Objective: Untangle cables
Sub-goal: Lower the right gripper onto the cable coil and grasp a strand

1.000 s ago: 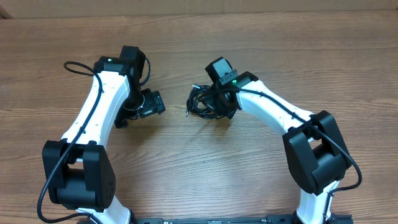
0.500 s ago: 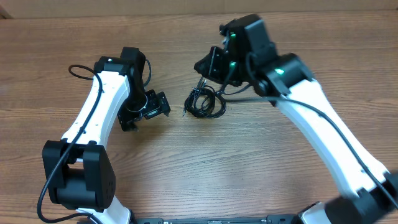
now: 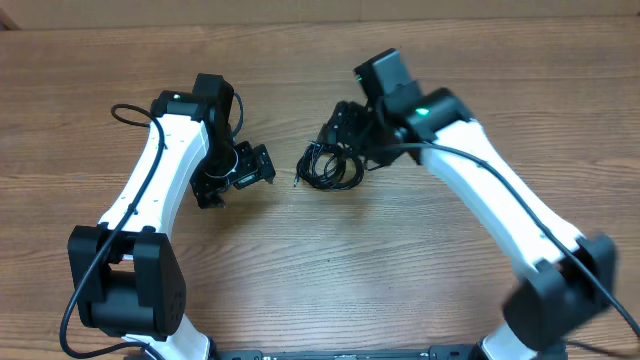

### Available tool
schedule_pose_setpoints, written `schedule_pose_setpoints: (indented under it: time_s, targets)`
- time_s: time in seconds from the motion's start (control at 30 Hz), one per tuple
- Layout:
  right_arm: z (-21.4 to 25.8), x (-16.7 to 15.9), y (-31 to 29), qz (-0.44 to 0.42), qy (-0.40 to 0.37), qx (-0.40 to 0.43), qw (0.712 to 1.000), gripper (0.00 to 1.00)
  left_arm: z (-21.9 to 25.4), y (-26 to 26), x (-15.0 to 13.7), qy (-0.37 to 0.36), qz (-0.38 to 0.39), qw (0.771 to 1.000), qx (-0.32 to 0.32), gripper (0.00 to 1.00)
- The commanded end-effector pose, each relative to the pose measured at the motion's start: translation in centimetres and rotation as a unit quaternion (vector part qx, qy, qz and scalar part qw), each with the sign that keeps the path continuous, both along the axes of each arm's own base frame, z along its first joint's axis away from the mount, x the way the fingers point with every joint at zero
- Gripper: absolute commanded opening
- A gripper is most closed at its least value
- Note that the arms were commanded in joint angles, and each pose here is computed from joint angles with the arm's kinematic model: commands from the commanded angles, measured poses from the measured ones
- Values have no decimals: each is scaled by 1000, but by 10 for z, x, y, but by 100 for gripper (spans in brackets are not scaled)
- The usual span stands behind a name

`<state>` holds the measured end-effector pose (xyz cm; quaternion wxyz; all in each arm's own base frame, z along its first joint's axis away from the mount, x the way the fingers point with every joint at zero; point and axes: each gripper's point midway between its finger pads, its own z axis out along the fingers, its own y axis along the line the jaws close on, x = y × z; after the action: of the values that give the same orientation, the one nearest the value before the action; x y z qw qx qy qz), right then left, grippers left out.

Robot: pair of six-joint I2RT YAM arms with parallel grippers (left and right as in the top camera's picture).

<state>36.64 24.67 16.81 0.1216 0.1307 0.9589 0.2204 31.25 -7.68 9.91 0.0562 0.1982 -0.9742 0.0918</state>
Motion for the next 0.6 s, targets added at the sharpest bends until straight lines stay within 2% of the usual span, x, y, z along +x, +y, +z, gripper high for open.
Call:
schedule_pose_setpoints:
  time_s: [0.0,0.17,0.23,0.47,0.5,0.53,0.57]
  targets:
    - [-46,5,2,-22,44,-24,999,74,2,-4,3,-1,6,1000,-8,100]
    - [-87,7,18,-8,81,-19,997,72,2,-3,1,3,6,1000,-7,99]
    - [-98,8,18,-8,87,-23,996,66,2,-3,1,4,6,1000,-7,100]
    - [-119,12,22,-6,96,-26,995,60,2,-3,1,3,6,1000,-7,99]
    - [-119,13,22,-6,95,-25,995,58,2,-3,1,3,6,1000,-7,100]
    - [-119,14,23,-3,91,-25,996,46,2,-3,1,3,6,1000,-7,99]
    - [-118,15,23,-3,90,-24,996,41,2,-3,1,3,6,1000,-7,99]
